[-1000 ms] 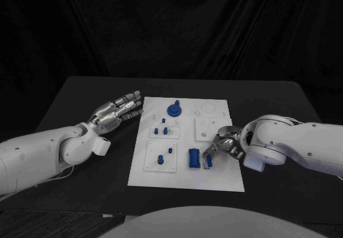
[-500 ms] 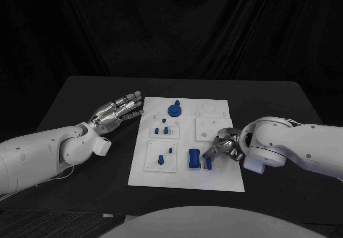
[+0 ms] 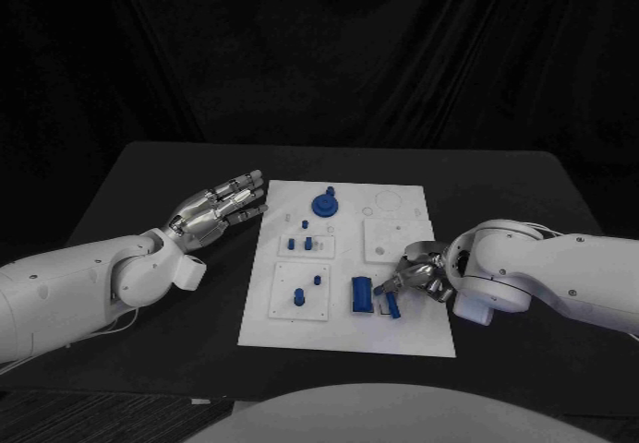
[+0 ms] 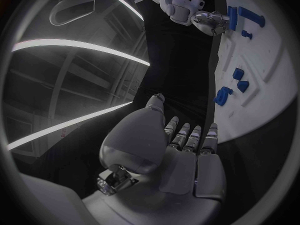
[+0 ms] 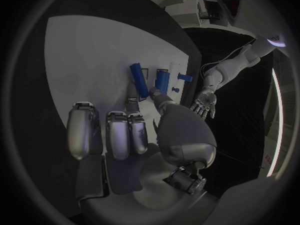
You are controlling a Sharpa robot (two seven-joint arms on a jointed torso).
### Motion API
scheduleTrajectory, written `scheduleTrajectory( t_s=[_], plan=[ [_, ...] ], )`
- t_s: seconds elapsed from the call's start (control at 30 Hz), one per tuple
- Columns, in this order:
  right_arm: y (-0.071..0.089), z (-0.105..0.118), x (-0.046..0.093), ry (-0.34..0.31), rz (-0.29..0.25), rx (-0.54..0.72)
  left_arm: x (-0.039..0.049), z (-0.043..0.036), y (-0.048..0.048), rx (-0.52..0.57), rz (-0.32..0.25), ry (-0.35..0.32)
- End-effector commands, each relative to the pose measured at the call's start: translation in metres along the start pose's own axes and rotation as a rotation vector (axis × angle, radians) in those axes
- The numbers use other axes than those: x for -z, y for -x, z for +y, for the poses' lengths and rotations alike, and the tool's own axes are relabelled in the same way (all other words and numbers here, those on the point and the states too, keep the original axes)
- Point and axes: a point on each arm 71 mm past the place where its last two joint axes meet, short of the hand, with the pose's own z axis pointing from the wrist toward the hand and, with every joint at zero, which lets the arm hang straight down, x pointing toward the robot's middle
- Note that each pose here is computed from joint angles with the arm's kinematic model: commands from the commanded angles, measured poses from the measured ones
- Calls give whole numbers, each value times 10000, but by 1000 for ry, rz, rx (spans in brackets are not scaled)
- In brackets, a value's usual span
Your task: Assemble the parts on the task board
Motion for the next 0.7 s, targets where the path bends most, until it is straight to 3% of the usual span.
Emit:
scheduleTrajectory(
  t_s=[0.03,0.7],
  plan=[
    [-16,-9,-5,-8,-1,0,-3,0,-14,15,11,-8],
    [31,-99,24,-16,-19,-18,-4,13,-10,18,14,4]
  ],
)
